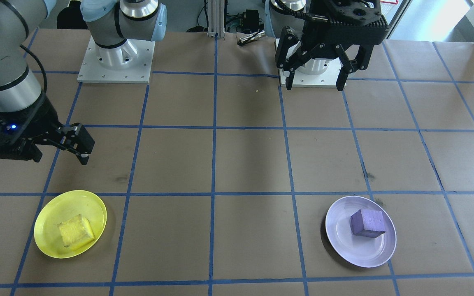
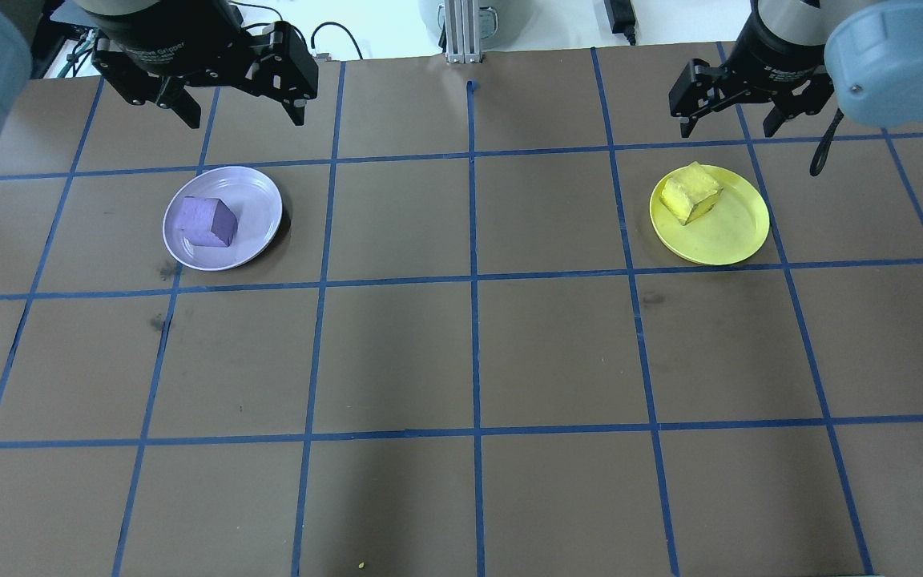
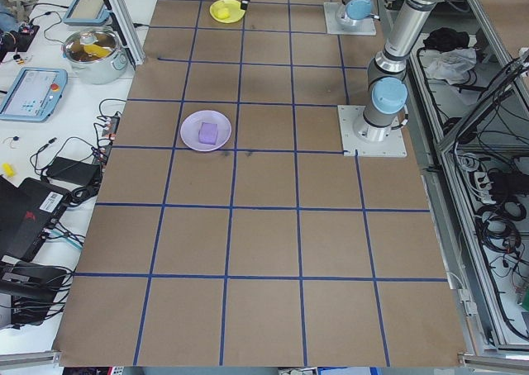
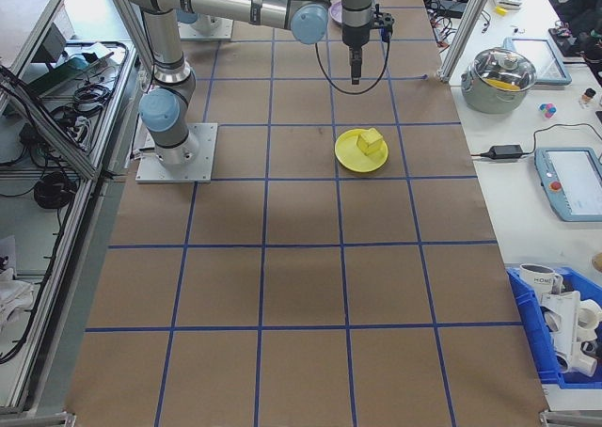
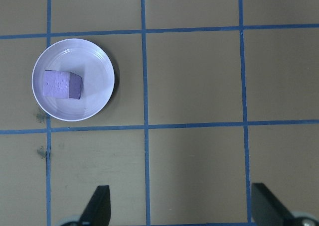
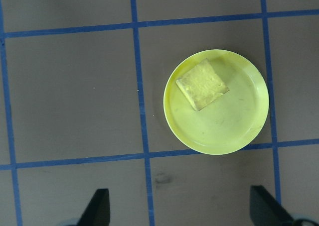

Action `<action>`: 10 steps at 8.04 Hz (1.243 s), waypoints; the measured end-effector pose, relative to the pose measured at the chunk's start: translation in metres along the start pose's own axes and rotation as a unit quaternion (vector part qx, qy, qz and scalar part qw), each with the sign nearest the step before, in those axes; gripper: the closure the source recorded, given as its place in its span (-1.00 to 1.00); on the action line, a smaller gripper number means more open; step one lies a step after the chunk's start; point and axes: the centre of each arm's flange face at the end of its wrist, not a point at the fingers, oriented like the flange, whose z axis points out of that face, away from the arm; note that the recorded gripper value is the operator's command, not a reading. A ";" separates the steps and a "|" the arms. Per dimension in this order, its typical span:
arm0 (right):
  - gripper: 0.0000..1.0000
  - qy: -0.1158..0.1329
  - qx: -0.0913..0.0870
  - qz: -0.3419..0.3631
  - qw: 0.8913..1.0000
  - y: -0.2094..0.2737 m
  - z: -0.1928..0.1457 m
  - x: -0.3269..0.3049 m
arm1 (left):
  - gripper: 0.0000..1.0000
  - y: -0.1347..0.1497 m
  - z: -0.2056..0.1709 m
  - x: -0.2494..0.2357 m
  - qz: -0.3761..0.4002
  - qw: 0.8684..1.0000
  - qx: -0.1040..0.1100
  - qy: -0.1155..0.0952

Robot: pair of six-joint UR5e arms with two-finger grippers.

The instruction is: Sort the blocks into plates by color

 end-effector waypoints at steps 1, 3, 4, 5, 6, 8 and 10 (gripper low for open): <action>-1.00 -0.004 0.008 0.001 1.000 0.011 -0.013 -0.025 | -1.00 0.000 0.000 0.000 0.000 1.000 0.000 0.000; -1.00 -0.008 0.010 -0.013 1.000 0.030 -0.028 -0.057 | -1.00 0.000 0.000 0.000 0.000 1.000 0.000 0.000; -1.00 -0.007 0.002 -0.020 1.000 0.035 -0.029 -0.063 | -1.00 0.000 0.000 0.000 0.000 1.000 0.000 0.000; -1.00 -0.004 -0.006 -0.025 1.000 0.037 -0.027 -0.065 | -1.00 0.001 0.000 0.000 0.000 1.000 0.000 0.000; -1.00 -0.001 -0.015 -0.026 1.000 0.039 -0.025 -0.065 | -1.00 0.001 -0.001 0.000 0.000 1.000 0.000 0.000; -1.00 -0.002 -0.020 -0.023 1.000 0.041 -0.025 -0.065 | -1.00 0.003 -0.003 -0.001 0.000 1.000 0.001 0.000; -1.00 -0.006 -0.015 -0.022 1.000 0.041 -0.028 -0.066 | -1.00 0.003 -0.004 -0.001 0.000 1.000 0.001 0.000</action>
